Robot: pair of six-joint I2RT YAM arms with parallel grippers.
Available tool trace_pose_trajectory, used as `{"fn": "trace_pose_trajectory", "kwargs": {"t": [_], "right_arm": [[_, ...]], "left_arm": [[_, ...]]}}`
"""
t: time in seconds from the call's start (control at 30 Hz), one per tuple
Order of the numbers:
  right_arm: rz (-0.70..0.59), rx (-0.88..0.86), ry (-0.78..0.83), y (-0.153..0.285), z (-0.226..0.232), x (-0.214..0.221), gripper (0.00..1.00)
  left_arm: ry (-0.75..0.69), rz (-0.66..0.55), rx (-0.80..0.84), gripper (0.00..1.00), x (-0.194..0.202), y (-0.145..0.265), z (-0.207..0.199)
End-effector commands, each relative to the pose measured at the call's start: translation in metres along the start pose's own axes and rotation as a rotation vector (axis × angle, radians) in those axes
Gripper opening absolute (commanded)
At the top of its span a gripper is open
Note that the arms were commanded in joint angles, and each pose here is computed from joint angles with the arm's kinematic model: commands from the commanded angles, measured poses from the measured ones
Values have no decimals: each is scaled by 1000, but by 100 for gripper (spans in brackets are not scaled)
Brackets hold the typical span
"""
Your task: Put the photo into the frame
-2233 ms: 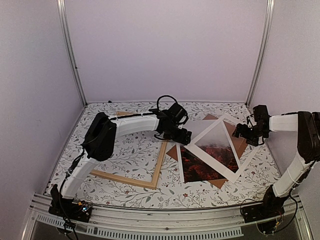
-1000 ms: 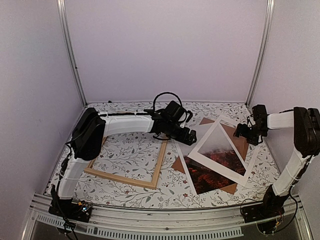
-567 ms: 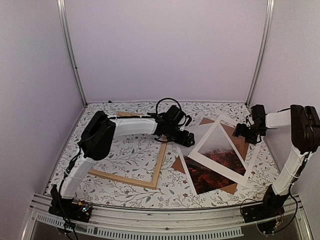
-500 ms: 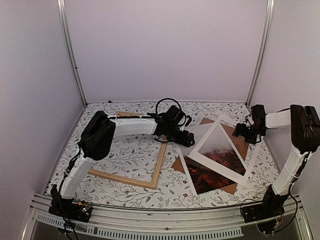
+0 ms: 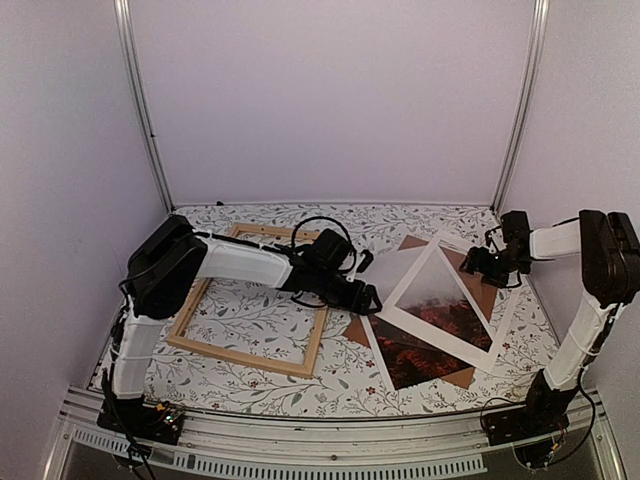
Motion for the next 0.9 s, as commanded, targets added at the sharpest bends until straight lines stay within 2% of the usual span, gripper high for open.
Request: {"fn": "trace_pose_trajectory", "kwargs": {"t": [0.0, 0.17, 0.47, 0.6, 0.87], "right_arm": [[74, -51, 18, 2, 5, 22, 81], [54, -33, 19, 9, 5, 19, 82], [-17, 63, 0, 13, -1, -4, 86], [-8, 58, -8, 8, 1, -8, 86], [19, 43, -34, 7, 0, 2, 85]], "left_arm": [[61, 46, 123, 75, 34, 15, -37], [48, 8, 72, 76, 24, 34, -38], [25, -41, -90, 89, -24, 26, 5], [26, -38, -90, 90, -41, 14, 21], [108, 15, -85, 86, -40, -12, 47]]}}
Point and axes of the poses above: each gripper's point midway between its finger pads, its own y axis back along the fingers, its own z axis along the line the jaws close on, x = y × z, the point moved 3 cm from there along y, back along the fingers, and after that the axes turned 11 degrees about -y, right-handed, at the moved point
